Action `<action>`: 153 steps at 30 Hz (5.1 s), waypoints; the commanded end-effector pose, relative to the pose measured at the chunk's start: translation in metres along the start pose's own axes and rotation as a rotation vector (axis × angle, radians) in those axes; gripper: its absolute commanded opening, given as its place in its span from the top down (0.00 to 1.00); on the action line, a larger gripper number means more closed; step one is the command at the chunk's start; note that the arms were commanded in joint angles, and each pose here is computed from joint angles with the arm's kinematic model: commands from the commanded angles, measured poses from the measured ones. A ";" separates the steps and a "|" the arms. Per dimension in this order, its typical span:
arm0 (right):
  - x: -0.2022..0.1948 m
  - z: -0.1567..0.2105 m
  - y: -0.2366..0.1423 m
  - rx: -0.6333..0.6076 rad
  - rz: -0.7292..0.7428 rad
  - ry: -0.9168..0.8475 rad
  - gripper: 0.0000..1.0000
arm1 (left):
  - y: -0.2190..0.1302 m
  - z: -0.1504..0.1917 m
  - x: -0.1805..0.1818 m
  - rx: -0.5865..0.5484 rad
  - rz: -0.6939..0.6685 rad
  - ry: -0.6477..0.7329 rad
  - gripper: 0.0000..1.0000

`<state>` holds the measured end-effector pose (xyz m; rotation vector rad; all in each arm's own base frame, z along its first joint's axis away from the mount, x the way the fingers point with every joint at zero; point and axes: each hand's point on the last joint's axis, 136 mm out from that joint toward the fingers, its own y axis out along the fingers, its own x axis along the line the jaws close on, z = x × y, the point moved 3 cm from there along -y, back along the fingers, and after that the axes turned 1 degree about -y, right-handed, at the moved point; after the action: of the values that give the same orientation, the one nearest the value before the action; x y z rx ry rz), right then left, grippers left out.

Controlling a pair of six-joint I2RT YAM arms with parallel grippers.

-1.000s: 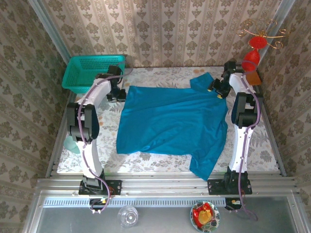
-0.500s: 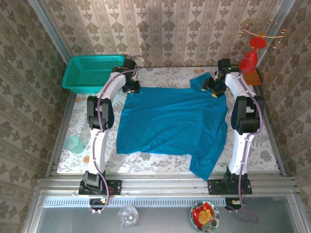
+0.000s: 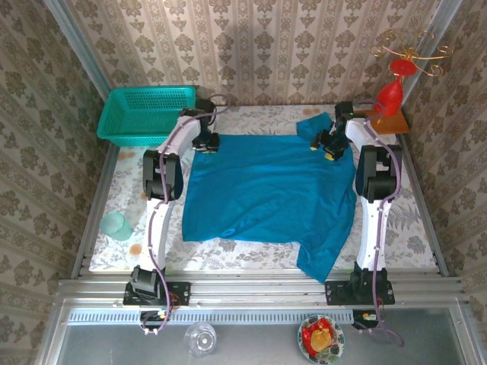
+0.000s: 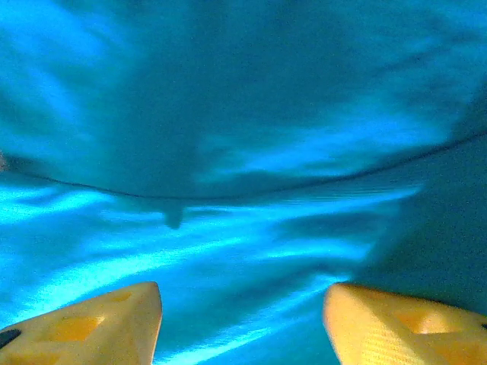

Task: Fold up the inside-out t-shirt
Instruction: Move the T-shirt to the center of the table, then smooth out the T-shirt at the center of the table, then move the T-shirt to the center of the table, then adjust the T-shirt at the center of the table.

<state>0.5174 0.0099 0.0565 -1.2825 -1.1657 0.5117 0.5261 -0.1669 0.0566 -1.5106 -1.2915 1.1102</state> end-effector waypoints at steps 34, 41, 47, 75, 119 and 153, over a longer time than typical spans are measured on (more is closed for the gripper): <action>0.040 0.028 -0.112 -0.158 -0.080 -0.138 0.37 | -0.154 -0.005 -0.042 -0.300 0.362 -0.011 0.76; -0.015 0.057 -0.108 -0.140 -0.045 -0.046 0.37 | -0.107 0.068 -0.041 -0.149 0.325 -0.005 0.86; -0.049 0.050 -0.080 -0.088 -0.116 0.084 0.37 | -0.066 0.076 -0.033 -0.087 0.279 -0.010 0.89; -0.142 0.032 -0.052 -0.078 0.058 0.355 0.36 | 0.006 -0.081 0.062 -0.274 -0.036 -0.172 0.81; -0.122 -0.047 -0.037 -0.177 0.111 0.284 0.38 | 0.003 0.083 0.000 0.085 0.170 -0.128 0.89; -0.085 0.281 -0.134 -0.008 0.082 0.115 0.39 | -0.087 0.254 0.037 0.107 0.100 -0.172 0.74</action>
<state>0.2101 0.0325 0.1137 -1.3396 -1.0833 0.4760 0.2646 -0.1092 0.0722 -1.4395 -1.2493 1.3276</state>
